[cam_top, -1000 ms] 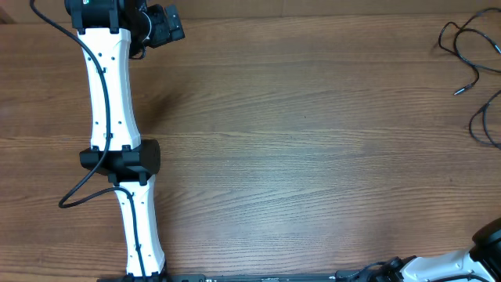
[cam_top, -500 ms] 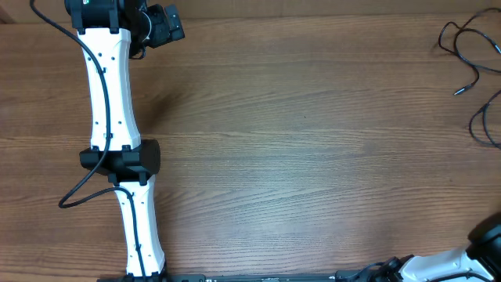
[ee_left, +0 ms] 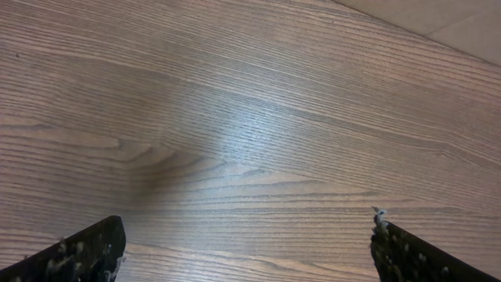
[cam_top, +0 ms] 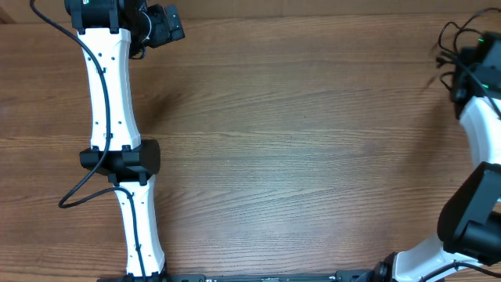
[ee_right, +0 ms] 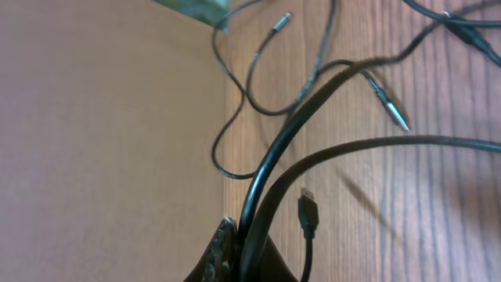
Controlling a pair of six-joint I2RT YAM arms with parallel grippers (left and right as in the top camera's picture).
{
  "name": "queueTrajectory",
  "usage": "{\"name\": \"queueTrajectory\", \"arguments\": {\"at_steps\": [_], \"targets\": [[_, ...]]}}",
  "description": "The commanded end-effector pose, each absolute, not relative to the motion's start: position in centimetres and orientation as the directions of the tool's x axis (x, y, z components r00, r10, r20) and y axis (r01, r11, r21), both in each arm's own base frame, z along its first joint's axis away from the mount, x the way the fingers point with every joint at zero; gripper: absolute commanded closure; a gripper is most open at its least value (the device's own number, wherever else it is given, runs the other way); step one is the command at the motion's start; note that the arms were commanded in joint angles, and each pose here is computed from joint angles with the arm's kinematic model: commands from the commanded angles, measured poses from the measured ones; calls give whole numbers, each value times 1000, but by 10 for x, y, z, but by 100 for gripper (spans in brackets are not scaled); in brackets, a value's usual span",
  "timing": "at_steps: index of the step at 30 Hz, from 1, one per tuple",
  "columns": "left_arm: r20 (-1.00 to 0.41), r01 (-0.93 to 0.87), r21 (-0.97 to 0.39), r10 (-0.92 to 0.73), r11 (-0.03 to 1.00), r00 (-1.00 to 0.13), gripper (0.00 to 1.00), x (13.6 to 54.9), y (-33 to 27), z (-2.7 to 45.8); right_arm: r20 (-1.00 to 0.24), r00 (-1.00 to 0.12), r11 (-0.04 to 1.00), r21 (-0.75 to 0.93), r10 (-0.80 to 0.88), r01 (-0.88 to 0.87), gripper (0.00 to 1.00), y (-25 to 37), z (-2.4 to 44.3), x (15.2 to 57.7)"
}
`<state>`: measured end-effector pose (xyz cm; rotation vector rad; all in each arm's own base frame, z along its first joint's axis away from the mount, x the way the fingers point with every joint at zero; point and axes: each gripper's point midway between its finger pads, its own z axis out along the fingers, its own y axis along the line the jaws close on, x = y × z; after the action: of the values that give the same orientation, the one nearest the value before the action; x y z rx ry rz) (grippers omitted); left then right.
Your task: Untangle cables
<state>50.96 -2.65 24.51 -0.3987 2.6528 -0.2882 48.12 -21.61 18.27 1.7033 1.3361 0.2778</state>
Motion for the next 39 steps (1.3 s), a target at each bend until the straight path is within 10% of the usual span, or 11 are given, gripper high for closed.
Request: {"name": "queueTrajectory", "arguments": {"at_steps": [1,23,24,26,39], "targets": [[-439,-220,-270,-323,937,-838,0,504,-28,268,-472,483,35,741,738,671,96,-242,204,465],[-439,-220,-270,-323,937,-839,0,505,-28,268,-624,513,28,650,589,759,96,-353,188,417],[-439,-220,-270,-323,937,-838,0,504,-28,268,-625,514,28,651,588,759,76,-353,188,417],[-439,-220,-270,-323,937,-839,0,504,-28,268,-630,510,37,650,585,759,5,-354,190,417],[-439,-220,-270,-323,937,-838,0,504,-28,268,-864,221,482,446,453,754,0,-279,281,464]]}}
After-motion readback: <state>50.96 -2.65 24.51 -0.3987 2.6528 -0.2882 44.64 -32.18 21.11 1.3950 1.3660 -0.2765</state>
